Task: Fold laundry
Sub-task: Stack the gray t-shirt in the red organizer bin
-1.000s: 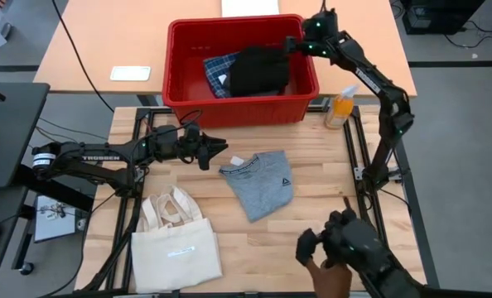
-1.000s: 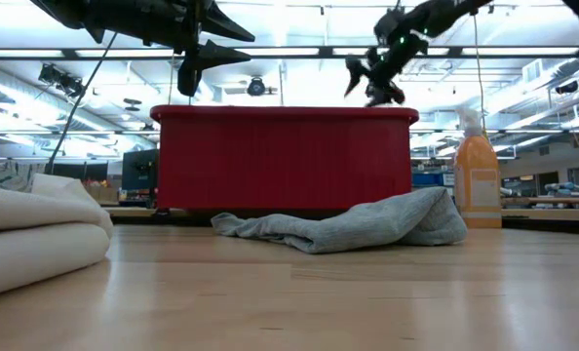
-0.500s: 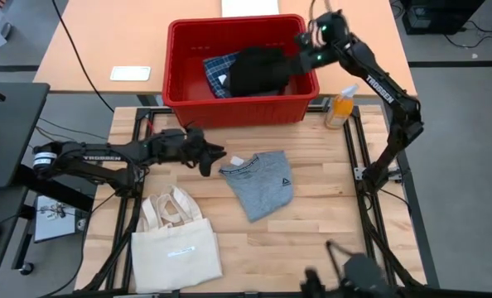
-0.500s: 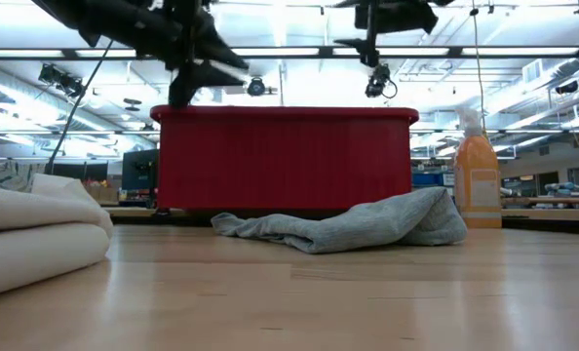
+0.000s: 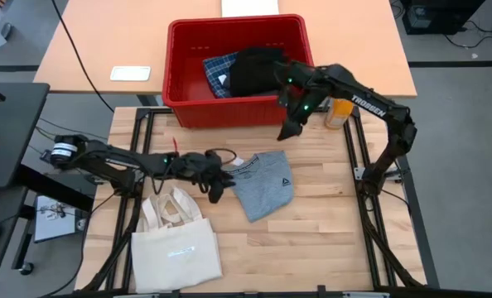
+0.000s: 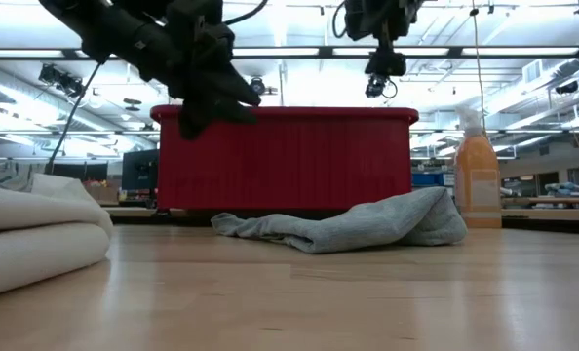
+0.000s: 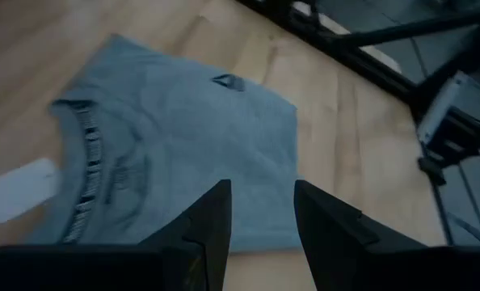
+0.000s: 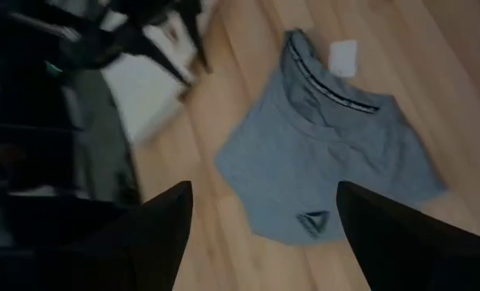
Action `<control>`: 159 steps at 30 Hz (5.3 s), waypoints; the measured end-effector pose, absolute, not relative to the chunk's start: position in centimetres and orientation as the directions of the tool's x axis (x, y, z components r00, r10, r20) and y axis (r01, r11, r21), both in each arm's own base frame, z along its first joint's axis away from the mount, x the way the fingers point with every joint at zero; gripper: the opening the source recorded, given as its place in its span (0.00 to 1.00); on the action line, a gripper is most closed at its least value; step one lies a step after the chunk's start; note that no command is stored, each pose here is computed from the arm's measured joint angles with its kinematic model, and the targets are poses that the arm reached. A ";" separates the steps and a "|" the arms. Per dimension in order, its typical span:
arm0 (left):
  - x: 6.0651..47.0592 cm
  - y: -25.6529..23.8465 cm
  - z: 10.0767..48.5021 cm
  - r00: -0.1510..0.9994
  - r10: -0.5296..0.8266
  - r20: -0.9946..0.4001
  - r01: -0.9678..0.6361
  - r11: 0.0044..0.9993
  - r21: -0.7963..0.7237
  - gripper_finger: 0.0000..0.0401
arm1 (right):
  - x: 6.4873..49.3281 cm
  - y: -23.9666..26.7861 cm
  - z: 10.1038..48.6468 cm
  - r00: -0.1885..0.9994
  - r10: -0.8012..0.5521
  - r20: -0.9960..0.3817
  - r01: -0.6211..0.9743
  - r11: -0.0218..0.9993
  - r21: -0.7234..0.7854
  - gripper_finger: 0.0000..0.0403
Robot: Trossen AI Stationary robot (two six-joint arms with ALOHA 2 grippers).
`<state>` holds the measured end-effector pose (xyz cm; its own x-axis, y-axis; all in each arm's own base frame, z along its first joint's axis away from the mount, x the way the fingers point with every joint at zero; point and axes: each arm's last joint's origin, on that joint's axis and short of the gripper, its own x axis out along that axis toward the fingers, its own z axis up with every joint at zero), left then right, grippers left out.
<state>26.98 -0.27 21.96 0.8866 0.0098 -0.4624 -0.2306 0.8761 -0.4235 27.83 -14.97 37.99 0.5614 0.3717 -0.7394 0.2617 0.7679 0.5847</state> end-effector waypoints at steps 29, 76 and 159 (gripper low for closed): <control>37.5 -5.3 22.7 0.817 0.089 -0.570 -0.202 0.969 -0.139 0.36 | 19.7 -2.8 25.3 0.606 0.065 -0.793 0.617 0.590 0.520 0.72; 49.8 -10.7 18.5 0.559 0.410 -0.721 -0.377 0.900 0.219 0.85 | 12.4 0.4 27.9 0.759 -0.038 -0.650 0.506 0.663 0.552 0.71; 44.0 -8.5 30.6 0.506 0.511 -0.695 -0.162 0.847 0.506 0.12 | 15.3 2.7 15.4 0.993 -0.070 -0.096 0.077 -0.231 0.970 0.88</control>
<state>44.02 -8.51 30.60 0.5061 0.5114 -0.6945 -0.1618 0.8473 0.5059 15.34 2.73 15.42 0.9929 -0.0702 -0.0957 0.0771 -0.2309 0.9699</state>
